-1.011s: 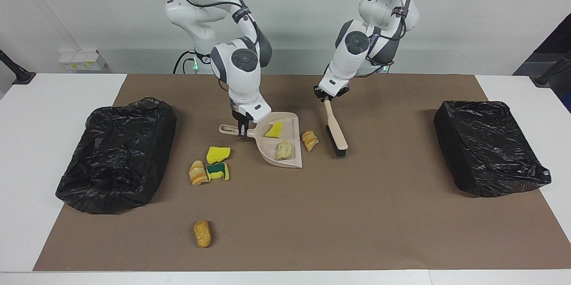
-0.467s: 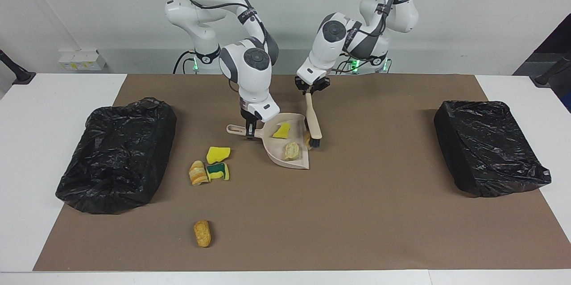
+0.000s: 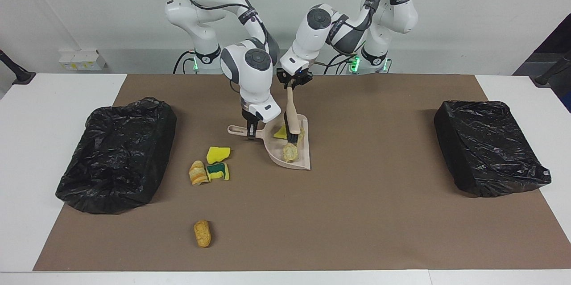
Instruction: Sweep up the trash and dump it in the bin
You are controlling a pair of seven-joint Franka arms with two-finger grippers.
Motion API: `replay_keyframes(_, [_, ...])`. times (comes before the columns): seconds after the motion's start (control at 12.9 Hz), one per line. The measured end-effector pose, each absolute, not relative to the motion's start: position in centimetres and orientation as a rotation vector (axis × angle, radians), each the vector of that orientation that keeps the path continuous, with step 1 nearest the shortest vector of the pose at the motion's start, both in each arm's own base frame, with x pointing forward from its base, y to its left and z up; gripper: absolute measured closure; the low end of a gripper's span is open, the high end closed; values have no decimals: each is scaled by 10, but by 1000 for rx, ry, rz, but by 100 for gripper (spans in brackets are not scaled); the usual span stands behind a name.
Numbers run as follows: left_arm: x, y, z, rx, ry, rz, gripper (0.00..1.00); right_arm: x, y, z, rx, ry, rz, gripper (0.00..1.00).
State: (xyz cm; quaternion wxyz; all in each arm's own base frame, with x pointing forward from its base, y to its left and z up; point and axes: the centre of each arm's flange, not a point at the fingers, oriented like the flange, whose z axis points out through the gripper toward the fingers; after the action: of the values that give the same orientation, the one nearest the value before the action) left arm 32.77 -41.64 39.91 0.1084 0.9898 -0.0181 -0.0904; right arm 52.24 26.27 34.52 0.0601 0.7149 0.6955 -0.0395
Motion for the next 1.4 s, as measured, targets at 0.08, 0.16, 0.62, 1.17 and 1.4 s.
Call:
replay_keyframes(0.08, [327, -416, 402, 2923, -56, -302, 72, 523, 262, 346, 2166, 2103, -118, 68])
replay_keyframes(0.16, [325, -415, 407, 2933, -51, -336, 72, 525, 260, 346, 2169, 2098, -116, 68])
replay_keyframes(0.62, [278, -417, 427, 3009, 124, -487, 72, 558, 221, 384, 2219, 2107, -94, 68])
replay_keyframes(1.17, [203, -426, 369, 3098, 165, -523, 72, 590, 113, 451, 2185, 2287, -98, 68])
replay_keyframes(1.4, [194, -429, 365, 3094, 144, -516, 72, 598, 58, 469, 2159, 2343, -108, 68])
